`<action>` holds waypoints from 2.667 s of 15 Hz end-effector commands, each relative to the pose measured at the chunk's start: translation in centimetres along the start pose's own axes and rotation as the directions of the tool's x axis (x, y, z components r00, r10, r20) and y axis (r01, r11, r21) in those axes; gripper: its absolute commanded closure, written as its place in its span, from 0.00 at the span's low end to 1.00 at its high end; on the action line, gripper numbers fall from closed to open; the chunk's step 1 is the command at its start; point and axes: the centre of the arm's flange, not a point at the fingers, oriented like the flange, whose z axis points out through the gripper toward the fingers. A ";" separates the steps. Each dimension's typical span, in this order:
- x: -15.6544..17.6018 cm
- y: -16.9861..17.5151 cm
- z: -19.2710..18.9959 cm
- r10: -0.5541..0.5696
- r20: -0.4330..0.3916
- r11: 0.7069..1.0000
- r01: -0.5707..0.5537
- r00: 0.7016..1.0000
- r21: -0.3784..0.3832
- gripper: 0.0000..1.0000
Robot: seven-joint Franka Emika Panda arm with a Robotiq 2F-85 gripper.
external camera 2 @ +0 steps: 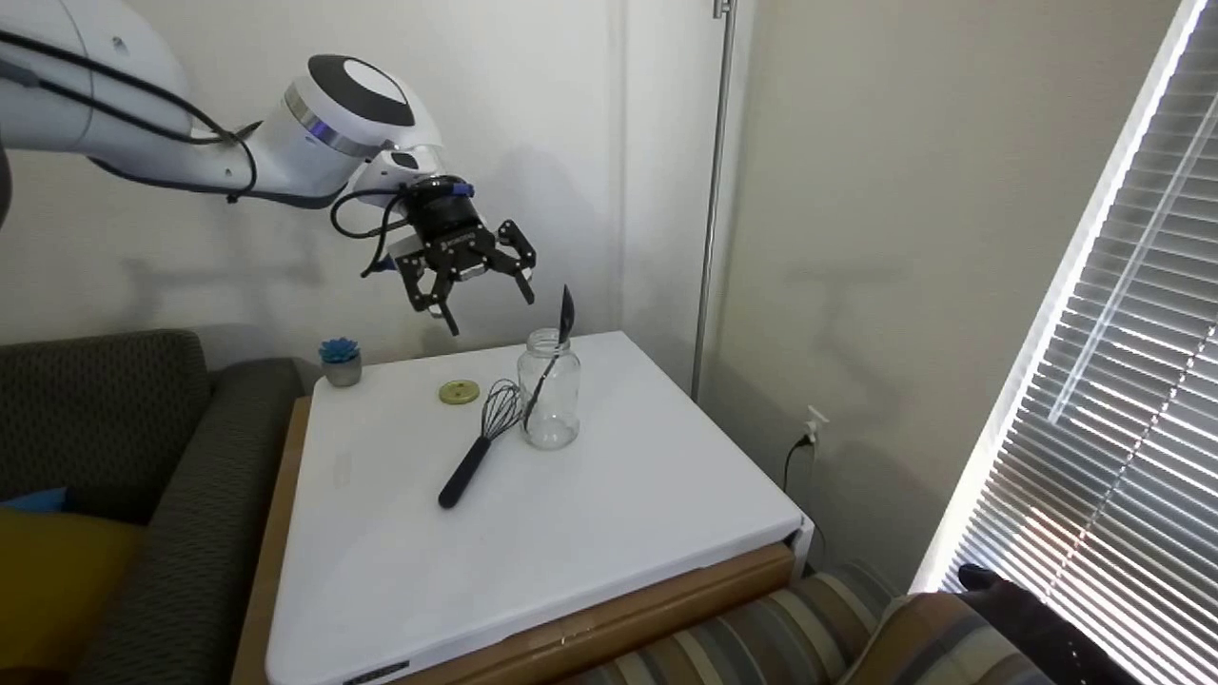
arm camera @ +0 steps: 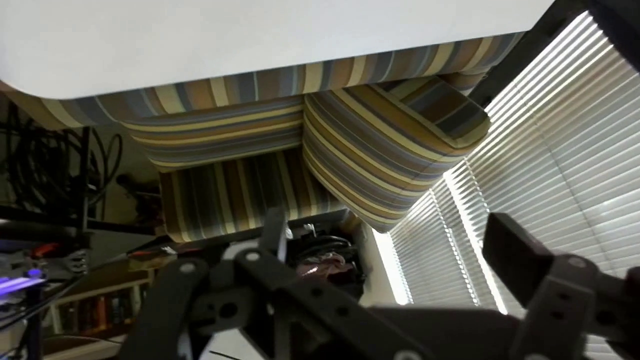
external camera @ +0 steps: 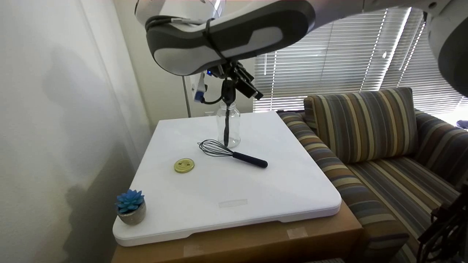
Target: Put the spatula and whisk inside the glass jar
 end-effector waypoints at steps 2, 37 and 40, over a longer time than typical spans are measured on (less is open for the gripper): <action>-0.3 0.2 0.4 0.069 0.032 0.996 -0.068 0.997 -0.049 0.00; -7.0 0.9 -0.3 0.029 0.397 0.996 -0.059 0.917 0.065 0.00; -8.1 -0.5 -0.1 0.010 0.506 0.996 -0.056 0.863 0.075 0.00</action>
